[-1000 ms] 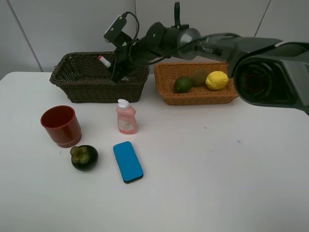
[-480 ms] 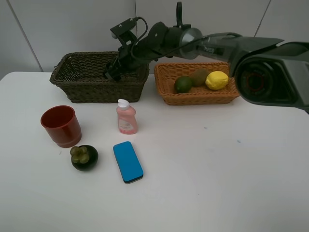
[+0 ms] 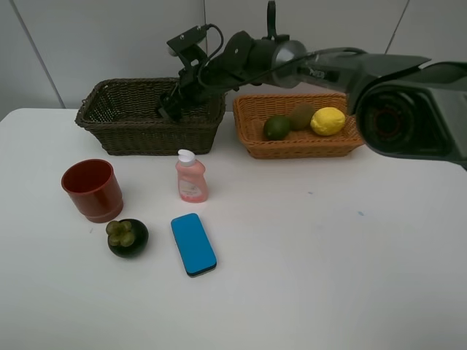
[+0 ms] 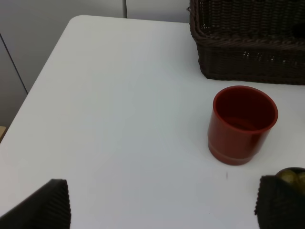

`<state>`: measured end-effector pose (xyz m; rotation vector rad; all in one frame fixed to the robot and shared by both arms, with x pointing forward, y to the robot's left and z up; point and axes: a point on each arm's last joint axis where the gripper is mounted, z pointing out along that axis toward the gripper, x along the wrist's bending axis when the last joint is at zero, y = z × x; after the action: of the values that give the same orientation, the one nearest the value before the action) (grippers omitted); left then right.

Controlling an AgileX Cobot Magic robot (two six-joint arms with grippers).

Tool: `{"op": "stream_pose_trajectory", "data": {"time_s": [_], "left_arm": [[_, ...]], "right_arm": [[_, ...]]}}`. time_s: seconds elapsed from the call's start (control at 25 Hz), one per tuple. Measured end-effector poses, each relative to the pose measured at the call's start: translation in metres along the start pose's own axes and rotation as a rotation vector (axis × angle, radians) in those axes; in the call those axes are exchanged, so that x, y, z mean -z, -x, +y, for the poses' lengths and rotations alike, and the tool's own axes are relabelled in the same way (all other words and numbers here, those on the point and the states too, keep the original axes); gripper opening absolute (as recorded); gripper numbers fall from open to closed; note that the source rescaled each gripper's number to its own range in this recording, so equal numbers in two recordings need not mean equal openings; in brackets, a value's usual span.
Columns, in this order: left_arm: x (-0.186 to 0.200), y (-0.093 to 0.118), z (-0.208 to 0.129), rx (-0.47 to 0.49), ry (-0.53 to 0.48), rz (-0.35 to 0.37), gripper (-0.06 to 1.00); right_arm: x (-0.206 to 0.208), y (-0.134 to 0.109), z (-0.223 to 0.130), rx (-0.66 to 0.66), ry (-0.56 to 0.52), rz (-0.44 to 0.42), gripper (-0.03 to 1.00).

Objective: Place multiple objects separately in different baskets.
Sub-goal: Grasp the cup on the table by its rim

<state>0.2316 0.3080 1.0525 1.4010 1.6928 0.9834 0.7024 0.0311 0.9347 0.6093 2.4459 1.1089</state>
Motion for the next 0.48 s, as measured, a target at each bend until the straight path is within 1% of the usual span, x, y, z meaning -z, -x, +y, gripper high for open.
{"op": "stream_pose_trajectory", "data": {"time_s": [0.16,0.32,0.48], "left_arm": [[0.0,0.0,0.0,0.0,0.0,0.0,1.0],[0.0,0.0,0.0,0.0,0.0,0.0,1.0],[0.0,0.0,0.0,0.0,0.0,0.0,1.0]], "right_arm": [[0.026,0.004,0.023,0.042,0.018,-0.016,0.87],[0.062,0.009,0.051,0.081,0.031,-0.047,0.87],[0.1,0.017,0.069,0.053,0.006,-0.065,0.87]]}}
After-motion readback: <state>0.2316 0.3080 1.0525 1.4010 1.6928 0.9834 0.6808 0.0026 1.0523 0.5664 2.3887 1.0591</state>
